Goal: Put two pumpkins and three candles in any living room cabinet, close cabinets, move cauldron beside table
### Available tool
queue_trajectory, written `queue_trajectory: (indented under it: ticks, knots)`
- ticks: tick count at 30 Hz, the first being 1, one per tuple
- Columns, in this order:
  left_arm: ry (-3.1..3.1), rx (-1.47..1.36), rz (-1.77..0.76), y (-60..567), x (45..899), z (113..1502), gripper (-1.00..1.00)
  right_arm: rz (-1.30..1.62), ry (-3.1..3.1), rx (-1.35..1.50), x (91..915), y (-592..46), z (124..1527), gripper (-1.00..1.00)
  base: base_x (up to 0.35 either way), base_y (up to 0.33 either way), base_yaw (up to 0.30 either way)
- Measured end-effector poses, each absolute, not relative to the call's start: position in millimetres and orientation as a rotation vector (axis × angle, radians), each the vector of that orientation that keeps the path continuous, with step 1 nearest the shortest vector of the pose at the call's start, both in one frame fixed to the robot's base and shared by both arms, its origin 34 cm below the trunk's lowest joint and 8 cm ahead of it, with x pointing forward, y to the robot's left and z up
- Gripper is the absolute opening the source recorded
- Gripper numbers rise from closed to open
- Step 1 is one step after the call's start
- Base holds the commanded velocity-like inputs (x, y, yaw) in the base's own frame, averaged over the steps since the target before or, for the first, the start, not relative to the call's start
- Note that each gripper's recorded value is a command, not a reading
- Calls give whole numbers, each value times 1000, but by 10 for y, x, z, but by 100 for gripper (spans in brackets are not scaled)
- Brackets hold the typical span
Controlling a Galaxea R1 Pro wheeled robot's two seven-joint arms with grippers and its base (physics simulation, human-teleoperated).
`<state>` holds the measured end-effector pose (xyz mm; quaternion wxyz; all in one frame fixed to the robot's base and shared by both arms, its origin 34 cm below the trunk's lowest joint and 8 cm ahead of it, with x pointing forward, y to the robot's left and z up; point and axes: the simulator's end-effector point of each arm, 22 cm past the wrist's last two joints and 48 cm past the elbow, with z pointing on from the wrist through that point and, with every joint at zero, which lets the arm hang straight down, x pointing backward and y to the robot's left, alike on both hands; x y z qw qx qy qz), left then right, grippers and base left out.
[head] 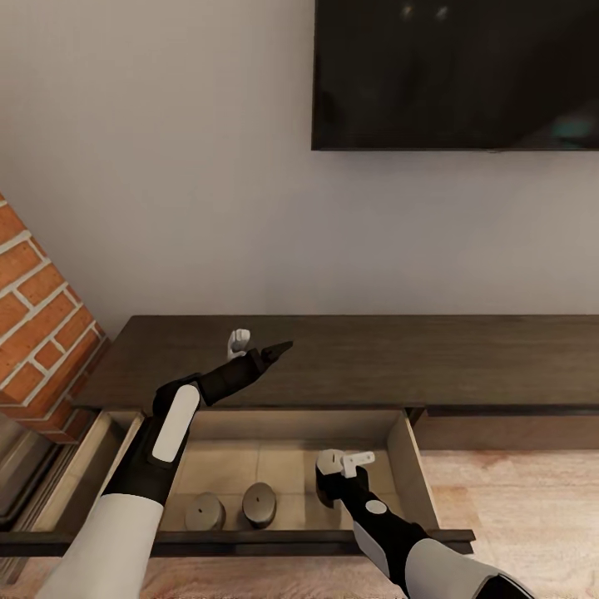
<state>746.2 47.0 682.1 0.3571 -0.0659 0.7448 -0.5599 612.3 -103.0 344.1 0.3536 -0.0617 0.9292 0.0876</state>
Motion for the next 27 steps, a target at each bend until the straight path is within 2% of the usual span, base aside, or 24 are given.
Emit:
queue_trajectory:
  ticks: [27]
  knots:
    - [1957,-202,-1452,472,7472,6551,100,160,2395,-114,6086,-1145,3296,-100,0,0,0]
